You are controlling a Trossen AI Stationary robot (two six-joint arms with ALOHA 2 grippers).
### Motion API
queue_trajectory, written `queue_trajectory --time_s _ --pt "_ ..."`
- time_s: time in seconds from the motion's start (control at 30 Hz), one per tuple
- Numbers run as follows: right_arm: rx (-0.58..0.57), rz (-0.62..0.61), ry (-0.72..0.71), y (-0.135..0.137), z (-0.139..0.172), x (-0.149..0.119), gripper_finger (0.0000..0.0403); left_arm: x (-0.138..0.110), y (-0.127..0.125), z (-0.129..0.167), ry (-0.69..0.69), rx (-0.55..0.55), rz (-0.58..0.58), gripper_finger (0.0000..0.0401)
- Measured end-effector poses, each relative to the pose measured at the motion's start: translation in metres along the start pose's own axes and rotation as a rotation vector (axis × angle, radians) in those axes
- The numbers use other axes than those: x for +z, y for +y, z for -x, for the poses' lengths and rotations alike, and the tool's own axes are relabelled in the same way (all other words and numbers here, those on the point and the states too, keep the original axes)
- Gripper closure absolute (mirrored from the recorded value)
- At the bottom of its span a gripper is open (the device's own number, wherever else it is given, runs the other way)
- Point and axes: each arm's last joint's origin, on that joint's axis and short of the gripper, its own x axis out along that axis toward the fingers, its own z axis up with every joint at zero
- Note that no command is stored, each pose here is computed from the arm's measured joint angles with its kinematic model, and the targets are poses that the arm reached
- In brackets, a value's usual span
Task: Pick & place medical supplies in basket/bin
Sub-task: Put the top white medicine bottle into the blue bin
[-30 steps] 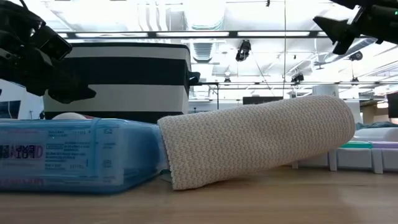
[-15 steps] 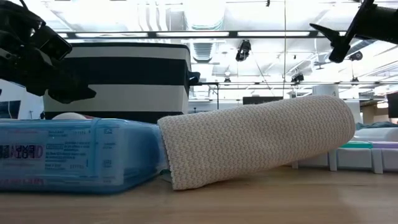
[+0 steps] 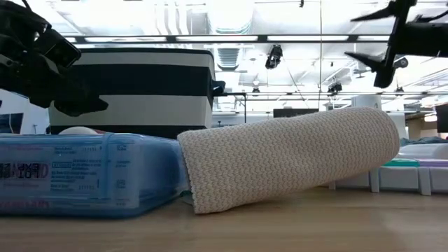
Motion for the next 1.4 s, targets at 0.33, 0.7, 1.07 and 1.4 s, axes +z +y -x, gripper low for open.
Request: queue_trajectory --time_s 0.33,0.7,1.07,1.4 --pt "-0.560 0.150 0.641 0.004 -0.021 -0.030 0.0116 0.000 0.000 0.000 0.000 0.000 0.000 0.0196" --pt "-1.218 0.542 1.312 0.000 -0.062 -0.079 0.0101 0.000 0.000 0.000 -0.001 0.000 0.000 0.0196" --pt "-1.229 0.841 1.492 -0.027 -0.084 -0.110 0.0078 0.000 0.000 0.000 0.000 0.000 0.000 0.0196" --pt "-1.235 0.845 1.561 -0.051 -0.084 -0.125 0.0119 0.000 0.000 0.000 -0.001 0.000 0.000 0.0196"
